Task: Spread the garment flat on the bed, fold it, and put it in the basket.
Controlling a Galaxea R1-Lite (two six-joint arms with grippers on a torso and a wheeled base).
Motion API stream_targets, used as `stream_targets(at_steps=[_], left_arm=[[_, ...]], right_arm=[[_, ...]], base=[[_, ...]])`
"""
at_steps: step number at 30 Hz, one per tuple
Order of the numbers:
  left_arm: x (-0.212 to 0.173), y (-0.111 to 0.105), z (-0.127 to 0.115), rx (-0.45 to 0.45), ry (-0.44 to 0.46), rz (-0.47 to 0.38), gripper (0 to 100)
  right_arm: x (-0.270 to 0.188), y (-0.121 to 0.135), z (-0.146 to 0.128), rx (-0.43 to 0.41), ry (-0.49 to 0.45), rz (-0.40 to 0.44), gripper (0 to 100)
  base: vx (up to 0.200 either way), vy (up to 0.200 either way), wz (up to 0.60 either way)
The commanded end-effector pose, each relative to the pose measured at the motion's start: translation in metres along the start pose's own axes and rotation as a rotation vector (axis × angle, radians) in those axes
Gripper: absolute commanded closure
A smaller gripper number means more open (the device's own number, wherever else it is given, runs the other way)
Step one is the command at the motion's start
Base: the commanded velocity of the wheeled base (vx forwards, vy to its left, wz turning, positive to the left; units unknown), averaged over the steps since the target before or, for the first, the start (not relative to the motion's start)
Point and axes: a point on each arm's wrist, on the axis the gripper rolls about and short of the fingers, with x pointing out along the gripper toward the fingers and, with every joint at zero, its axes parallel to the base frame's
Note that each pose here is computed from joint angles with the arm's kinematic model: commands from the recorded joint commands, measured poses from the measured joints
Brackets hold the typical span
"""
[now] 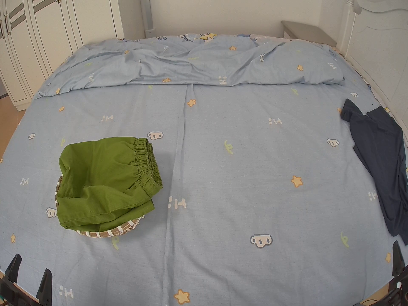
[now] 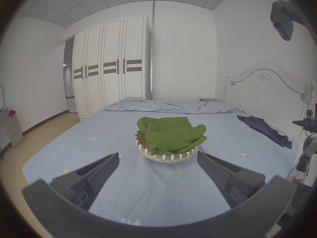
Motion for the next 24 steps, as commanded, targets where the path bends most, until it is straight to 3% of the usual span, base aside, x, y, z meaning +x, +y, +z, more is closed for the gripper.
stream_targets(at_steps=[1,8,12,16,24], left_arm=[[-0.0006,-0.0007,-0.0022,0.027,-0.004,-0.032,0],[-0.0016,-0.0008,-0.0020,0.029,0.014,-0.044,0],[0.0003,-0.0010,-0.0058,0.126,0.007,-0.053,0],[0.0003,-0.0006,-0.0059,0.026,0.011,-0.033,0],[0.0003,-0.0004,-0.0059,0.023,0.011,-0.025,0]], right_arm=[[-0.0015,0.0029,-0.0122,-0.061,0.063,0.156,0],[-0.0008,0.0019,-0.0102,-0.010,0.044,0.092,0],[-0.0007,0.0019,-0.0101,-0.016,0.041,0.093,0],[-0.0006,0.0023,-0.0101,-0.038,0.041,0.110,0],[-0.0006,0.0023,-0.0101,-0.035,0.042,0.113,0]], base=[[0.000,0.000,0.00],[0.000,0.000,0.00],[0.000,0.000,0.00],[0.000,0.000,0.00],[0.000,0.000,0.00]])
